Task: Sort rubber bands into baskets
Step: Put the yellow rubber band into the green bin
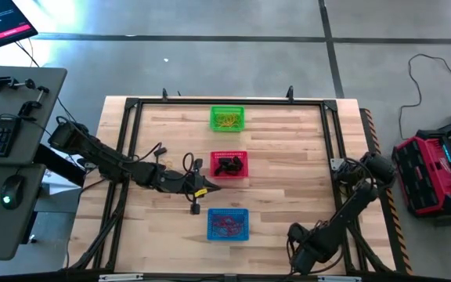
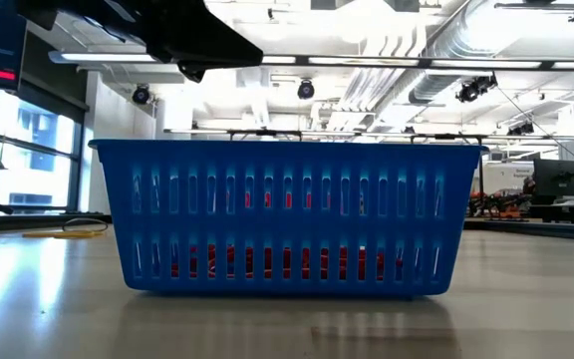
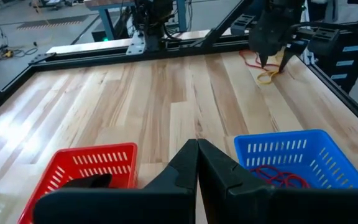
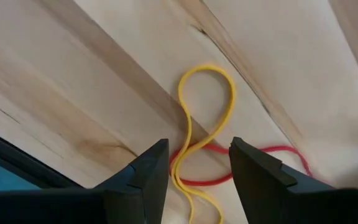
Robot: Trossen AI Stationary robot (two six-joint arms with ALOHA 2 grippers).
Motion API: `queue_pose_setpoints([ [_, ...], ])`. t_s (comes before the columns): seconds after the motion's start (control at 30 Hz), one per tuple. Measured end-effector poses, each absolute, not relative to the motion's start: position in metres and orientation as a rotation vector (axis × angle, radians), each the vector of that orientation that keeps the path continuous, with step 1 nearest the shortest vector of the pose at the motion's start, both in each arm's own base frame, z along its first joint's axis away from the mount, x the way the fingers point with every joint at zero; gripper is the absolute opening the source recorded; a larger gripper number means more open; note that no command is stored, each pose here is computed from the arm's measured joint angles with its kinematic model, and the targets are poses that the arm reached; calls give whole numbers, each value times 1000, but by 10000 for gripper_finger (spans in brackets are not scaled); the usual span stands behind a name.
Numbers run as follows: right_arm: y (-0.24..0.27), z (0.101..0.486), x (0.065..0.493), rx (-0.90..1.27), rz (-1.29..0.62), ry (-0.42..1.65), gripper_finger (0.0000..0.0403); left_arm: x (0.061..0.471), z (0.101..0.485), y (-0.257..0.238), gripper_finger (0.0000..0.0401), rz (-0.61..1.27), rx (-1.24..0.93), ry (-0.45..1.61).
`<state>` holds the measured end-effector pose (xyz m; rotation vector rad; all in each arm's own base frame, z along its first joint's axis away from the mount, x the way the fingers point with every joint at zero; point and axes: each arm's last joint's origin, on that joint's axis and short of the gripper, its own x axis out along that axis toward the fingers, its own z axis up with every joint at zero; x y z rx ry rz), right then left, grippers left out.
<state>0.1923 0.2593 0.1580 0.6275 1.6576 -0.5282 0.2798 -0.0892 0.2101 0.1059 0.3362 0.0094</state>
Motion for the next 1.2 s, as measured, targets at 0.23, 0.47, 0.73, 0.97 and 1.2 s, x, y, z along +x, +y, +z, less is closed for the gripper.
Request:
queue_pose_setpoints([
  [0.23,260,151,193,634,-572,1660,168,280,210,-89,0,5,105,337],
  [0.47,261,146,194,639,-610,1656,203,280,210,-89,0,6,99,337],
  [0.73,262,146,194,629,-573,1653,148,280,210,-89,0,5,98,338],
  [0.97,262,145,194,579,-520,1654,57,281,209,-86,0,-26,65,324],
  [1.2,263,145,195,524,-461,1622,9,272,195,-74,0,-42,1,223],
])
